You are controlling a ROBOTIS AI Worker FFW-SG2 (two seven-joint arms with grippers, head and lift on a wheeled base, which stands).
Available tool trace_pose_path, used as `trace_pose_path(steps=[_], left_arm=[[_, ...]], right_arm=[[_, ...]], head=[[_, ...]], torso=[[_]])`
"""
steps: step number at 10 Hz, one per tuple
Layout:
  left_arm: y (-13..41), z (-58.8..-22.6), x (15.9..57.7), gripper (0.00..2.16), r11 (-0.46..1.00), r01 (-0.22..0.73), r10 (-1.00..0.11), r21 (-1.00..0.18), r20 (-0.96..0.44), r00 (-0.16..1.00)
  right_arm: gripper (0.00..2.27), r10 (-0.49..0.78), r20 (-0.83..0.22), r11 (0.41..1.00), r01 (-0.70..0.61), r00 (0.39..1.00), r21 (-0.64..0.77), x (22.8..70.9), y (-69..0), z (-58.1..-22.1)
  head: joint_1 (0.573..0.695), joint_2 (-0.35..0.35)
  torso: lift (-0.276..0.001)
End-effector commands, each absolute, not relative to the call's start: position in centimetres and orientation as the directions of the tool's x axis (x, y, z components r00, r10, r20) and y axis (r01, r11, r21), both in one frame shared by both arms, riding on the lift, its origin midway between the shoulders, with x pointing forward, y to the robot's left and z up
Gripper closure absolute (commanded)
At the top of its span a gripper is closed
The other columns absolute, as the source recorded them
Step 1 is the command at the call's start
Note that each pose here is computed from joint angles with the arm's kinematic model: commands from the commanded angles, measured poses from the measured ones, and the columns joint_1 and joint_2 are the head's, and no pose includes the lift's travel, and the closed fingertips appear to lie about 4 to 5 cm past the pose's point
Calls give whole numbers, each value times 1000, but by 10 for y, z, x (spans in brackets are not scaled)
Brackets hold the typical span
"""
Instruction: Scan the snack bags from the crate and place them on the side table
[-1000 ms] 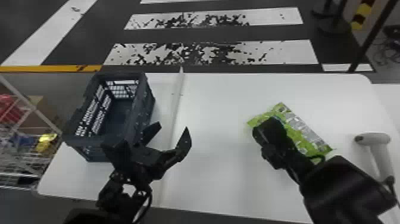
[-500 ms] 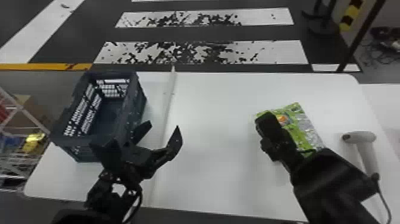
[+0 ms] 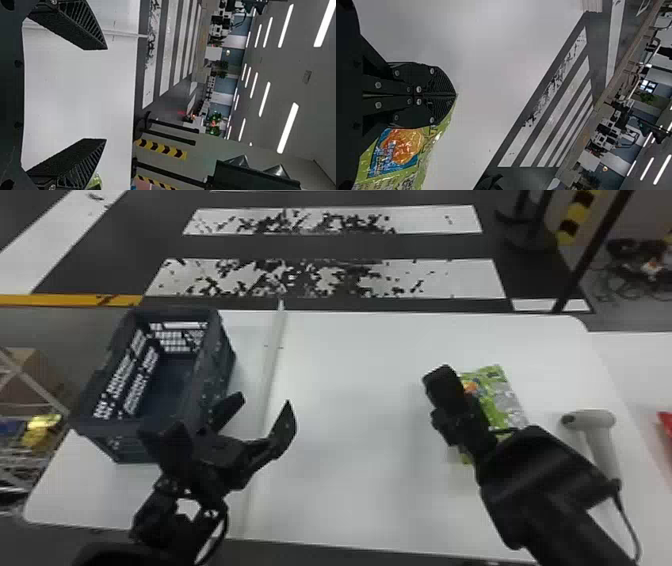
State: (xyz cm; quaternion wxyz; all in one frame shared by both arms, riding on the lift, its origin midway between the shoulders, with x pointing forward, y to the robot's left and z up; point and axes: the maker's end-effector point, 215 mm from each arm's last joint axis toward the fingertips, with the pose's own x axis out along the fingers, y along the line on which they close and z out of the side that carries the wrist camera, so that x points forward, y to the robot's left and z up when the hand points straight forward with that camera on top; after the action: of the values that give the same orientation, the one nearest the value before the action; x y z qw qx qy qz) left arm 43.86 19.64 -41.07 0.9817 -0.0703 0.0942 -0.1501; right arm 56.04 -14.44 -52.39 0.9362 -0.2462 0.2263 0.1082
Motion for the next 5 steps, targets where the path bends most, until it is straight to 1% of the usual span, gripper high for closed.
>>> trace_pose_path(steps=[1,5], left_arm=[[197,-410,439,39,945,281,-307,-165,-163,937],[196,-410,439,39,945,283,-309,-165,-163,937]], right_arm=[[2260,69,-471,855,-295,879,-426,568,-151,-526],[2260,41,-466,856,-272,884,-441,569,-162,-526]], head=[[695,59],[695,44]], torso=[[-81],[-81]])
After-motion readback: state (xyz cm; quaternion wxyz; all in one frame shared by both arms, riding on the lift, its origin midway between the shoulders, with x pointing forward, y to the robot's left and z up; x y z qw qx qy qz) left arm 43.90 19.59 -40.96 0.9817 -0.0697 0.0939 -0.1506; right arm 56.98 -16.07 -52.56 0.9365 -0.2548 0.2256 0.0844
